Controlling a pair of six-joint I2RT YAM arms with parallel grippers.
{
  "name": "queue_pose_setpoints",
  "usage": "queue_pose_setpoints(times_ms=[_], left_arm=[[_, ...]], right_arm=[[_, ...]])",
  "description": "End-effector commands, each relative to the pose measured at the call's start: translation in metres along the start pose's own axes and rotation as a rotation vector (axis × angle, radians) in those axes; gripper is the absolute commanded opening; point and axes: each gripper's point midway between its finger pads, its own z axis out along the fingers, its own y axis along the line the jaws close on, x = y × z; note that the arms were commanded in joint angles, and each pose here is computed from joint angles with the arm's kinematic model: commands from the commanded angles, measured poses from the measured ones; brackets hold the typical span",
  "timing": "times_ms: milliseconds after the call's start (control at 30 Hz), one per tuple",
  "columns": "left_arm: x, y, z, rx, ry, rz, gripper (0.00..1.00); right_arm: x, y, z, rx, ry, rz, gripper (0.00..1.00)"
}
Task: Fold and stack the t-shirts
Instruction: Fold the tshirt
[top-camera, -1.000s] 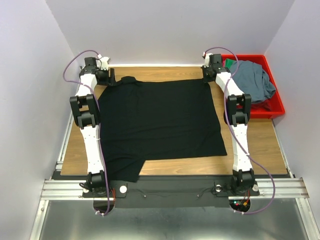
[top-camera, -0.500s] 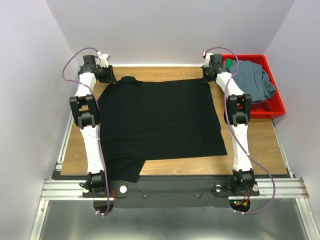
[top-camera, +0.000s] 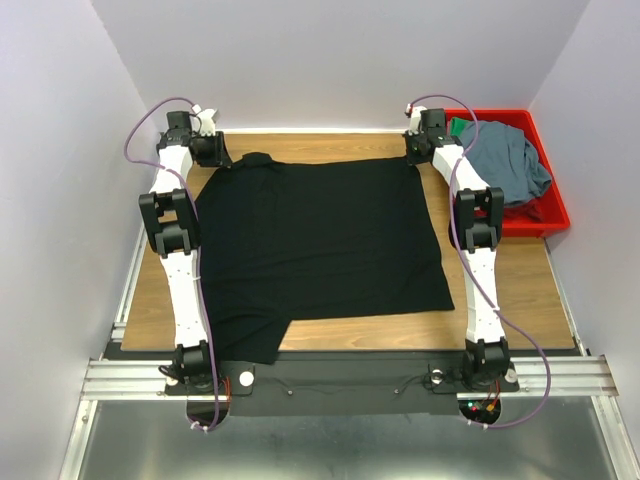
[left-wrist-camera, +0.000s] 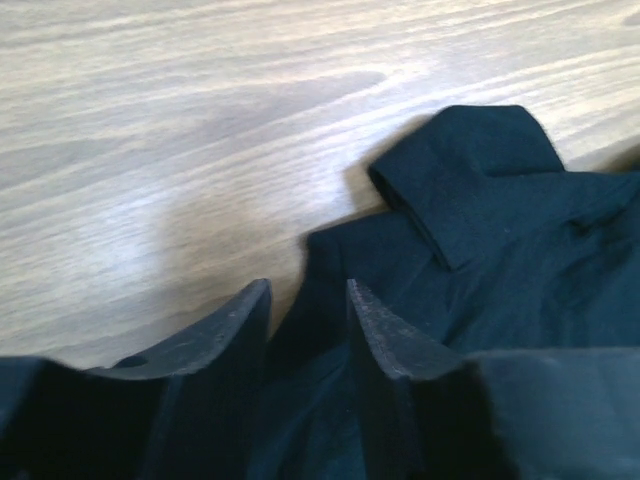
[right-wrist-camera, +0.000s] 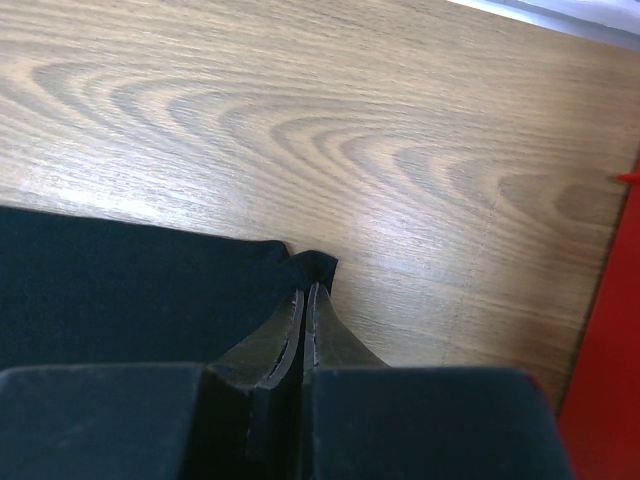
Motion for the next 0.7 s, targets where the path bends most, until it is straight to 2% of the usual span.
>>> queue_pose_setpoints(times_ms=[0, 100, 167, 333, 433, 467, 533, 567, 667], left_arm=[[0.002, -0.012, 0.002, 0.081, 0.007, -0.027, 0.47], [0.004, -0.006, 0.005, 0.048, 0.014, -0.060, 0.48], [0.006, -0.002, 0.007, 0.022, 0.018, -0.076, 0.57], [0.010, 0.010, 0.010, -0.046, 0.023, -0.106, 0.59], [0.013, 0.002, 0.013, 0.004, 0.029, -0.103, 0.47], [0.012, 0.000, 0.013, 0.018, 0.025, -0.100, 0.38], [0.007, -0.011, 0.013, 0.081, 0.012, -0.092, 0.27], [0.005, -0.013, 0.012, 0.093, 0.007, -0.086, 0.16], [-0.017, -0.013, 0.005, 0.090, -0.050, -0.055, 0.00]], right_arm=[[0.007, -0.006, -0.006, 0.002, 0.024, -0.002, 0.01], [0.007, -0.007, -0.006, 0.006, 0.024, -0.004, 0.01], [0.007, -0.007, -0.006, 0.005, 0.024, -0.004, 0.01], [0.006, -0.009, -0.008, 0.007, 0.022, -0.006, 0.01], [0.007, -0.011, -0.007, 0.009, 0.024, -0.007, 0.01], [0.009, -0.011, -0.007, 0.009, 0.027, -0.008, 0.01], [0.009, -0.012, -0.007, 0.011, 0.027, -0.004, 0.01], [0.007, -0.012, -0.008, 0.011, 0.024, -0.004, 0.00], [0.007, -0.015, -0.009, 0.014, 0.023, -0.001, 0.01]])
